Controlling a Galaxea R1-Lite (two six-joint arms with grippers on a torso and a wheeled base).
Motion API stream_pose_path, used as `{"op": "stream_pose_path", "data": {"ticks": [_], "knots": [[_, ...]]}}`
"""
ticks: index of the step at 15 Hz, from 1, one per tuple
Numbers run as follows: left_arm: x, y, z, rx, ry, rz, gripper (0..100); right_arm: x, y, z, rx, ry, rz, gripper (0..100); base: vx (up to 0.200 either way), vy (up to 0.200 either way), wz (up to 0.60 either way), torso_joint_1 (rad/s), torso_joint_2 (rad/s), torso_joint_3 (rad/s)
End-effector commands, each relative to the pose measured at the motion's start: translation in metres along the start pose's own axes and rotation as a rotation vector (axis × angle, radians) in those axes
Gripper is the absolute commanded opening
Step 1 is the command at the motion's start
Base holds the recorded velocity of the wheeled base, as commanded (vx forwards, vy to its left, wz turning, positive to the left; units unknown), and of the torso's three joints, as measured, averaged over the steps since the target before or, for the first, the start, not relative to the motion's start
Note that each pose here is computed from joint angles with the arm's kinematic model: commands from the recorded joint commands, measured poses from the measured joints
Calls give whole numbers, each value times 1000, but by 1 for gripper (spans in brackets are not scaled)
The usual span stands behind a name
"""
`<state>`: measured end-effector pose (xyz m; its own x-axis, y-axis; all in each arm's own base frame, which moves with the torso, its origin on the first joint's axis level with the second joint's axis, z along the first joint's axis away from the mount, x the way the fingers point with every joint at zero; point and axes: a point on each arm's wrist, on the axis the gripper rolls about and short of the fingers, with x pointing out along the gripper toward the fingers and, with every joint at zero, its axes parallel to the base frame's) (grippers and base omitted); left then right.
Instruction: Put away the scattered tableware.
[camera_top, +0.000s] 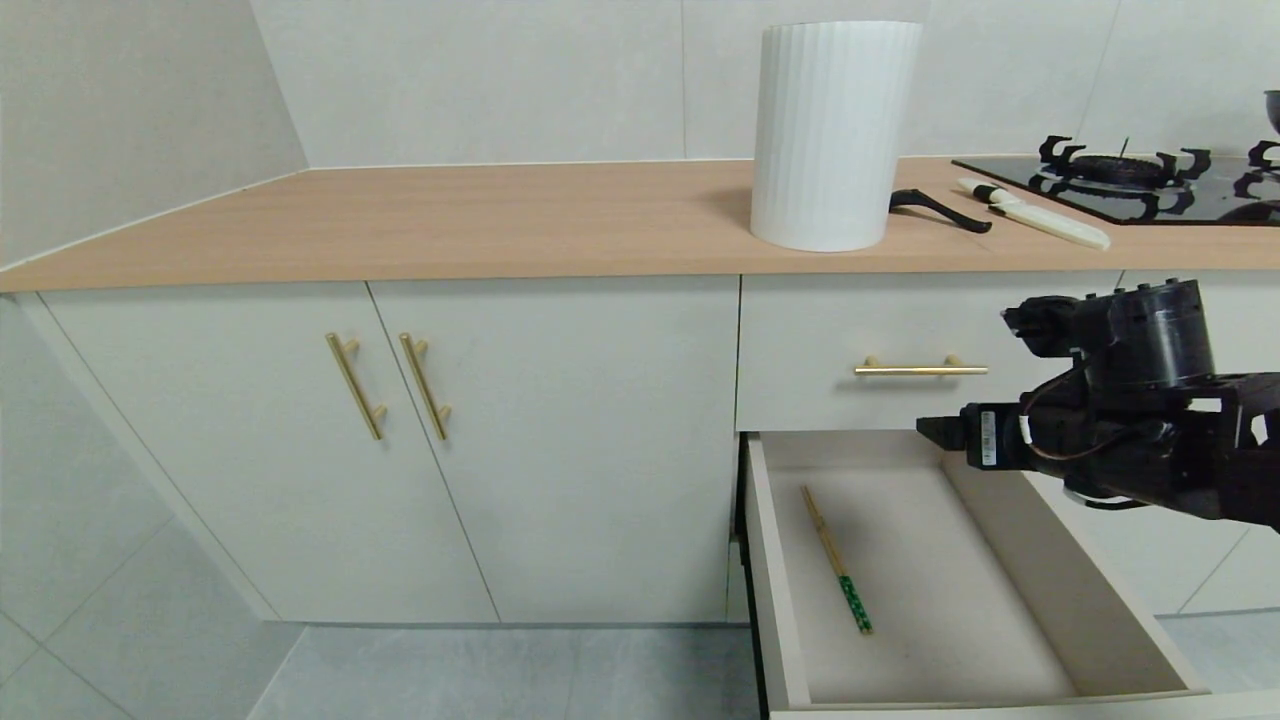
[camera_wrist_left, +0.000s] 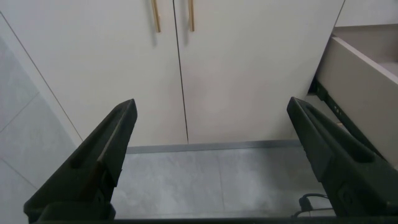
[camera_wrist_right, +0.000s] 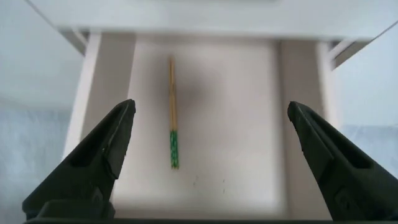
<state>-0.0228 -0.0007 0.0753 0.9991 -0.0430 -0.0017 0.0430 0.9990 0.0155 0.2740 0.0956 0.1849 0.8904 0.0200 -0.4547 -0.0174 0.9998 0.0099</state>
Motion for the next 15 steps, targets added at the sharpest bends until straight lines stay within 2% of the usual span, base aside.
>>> {"op": "stream_pose_path", "data": {"ticks": [1,7,10,15], "knots": [[0,0,0,0,1,0,100,-11,-4,8,16,-42,3,100,0,0,0,0,0,0],[0,0,0,0,3,0,100,-13,-5,9,18,-48,2,100,0,0,0,6,-26,-21],[0,0,0,0,1,0,100,-12,-4,9,18,-47,2,100,0,0,0,79,-237,-258],[0,0,0,0,1,0,100,-12,-4,9,18,-47,2,100,0,0,0,143,-493,-307]]}}
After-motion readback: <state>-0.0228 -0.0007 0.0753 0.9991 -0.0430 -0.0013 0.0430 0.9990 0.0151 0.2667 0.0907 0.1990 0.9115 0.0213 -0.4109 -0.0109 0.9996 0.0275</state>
